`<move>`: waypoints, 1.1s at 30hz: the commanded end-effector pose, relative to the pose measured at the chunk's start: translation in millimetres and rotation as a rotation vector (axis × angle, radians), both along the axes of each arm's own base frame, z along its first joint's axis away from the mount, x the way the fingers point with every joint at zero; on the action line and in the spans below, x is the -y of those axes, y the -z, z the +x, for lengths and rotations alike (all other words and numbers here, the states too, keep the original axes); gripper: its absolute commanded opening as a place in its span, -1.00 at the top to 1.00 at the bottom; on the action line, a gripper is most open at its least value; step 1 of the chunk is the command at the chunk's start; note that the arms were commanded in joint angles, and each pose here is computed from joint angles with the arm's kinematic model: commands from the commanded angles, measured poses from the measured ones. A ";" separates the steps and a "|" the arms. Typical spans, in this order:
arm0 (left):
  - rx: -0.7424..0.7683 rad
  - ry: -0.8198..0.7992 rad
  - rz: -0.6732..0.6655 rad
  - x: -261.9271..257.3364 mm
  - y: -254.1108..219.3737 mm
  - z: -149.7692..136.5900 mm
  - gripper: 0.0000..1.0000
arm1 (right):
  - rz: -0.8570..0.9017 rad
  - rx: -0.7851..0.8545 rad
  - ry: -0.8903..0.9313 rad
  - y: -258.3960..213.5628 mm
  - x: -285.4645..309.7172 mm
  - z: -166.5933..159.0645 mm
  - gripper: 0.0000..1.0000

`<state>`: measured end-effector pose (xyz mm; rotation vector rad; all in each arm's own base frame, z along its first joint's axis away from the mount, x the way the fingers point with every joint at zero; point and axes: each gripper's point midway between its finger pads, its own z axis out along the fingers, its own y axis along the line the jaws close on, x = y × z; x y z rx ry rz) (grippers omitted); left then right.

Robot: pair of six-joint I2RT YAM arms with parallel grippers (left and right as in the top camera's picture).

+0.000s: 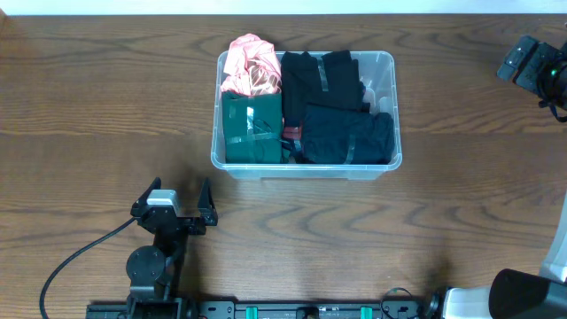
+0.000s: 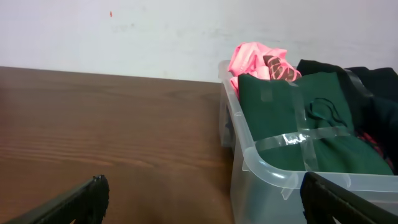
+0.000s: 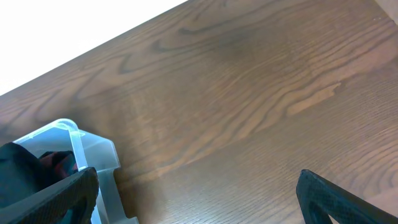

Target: Pack container

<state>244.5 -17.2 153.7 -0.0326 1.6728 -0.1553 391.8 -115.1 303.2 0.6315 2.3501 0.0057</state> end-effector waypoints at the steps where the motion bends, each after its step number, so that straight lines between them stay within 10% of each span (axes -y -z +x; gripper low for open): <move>1: -0.047 0.010 0.009 1.1 15.3 -1.0 -0.96 | 0.010 -0.007 0.012 3.4 1.5 0.6 -0.98; 33: -0.047 0.010 0.009 1.1 15.3 -1.0 -0.96 | -0.143 0.049 0.017 -35.5 -20.8 -24.1 -0.98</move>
